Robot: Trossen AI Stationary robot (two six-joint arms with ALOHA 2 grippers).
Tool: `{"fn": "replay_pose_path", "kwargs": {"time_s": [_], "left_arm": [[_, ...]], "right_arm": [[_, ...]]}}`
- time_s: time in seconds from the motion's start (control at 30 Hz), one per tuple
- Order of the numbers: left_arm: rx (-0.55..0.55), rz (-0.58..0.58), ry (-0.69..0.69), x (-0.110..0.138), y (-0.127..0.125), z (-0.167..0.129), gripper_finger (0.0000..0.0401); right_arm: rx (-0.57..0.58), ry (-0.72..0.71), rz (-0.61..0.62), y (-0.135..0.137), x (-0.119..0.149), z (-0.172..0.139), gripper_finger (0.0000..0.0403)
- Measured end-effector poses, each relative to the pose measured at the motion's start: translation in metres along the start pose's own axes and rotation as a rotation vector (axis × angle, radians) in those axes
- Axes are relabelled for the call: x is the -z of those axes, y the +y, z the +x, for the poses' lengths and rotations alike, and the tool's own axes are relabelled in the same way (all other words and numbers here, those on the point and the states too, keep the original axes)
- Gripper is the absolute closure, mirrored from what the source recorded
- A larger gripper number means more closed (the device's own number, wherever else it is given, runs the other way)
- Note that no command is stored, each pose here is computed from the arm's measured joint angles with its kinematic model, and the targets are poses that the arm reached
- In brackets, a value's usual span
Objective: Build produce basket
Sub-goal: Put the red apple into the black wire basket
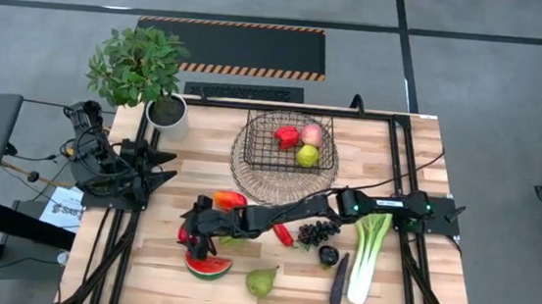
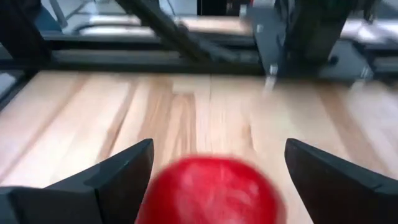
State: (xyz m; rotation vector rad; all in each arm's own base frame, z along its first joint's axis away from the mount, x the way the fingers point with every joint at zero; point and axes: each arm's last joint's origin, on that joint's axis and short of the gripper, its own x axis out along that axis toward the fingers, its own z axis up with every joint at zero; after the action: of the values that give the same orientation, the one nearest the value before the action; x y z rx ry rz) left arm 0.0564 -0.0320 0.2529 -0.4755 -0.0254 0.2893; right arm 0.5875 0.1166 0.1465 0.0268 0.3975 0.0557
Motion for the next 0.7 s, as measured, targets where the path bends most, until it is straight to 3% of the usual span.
{"fn": "replay_pose_path", "kwargs": {"time_s": [0.3,0.53,0.7], "left_arm": [[0.000,0.002,0.001,0.000,0.000,0.000,0.0086],[0.000,0.007,0.004,0.001,0.000,0.000,0.0085],[-0.001,0.014,0.006,0.001,0.001,0.000,0.0085]], "right_arm": [[-0.010,0.041,0.076,-0.002,0.025,0.013,0.0021],[-0.001,0.102,0.093,-0.003,0.028,0.011,0.0021],[0.014,0.129,0.134,-0.003,0.031,0.011,0.0047]]}}
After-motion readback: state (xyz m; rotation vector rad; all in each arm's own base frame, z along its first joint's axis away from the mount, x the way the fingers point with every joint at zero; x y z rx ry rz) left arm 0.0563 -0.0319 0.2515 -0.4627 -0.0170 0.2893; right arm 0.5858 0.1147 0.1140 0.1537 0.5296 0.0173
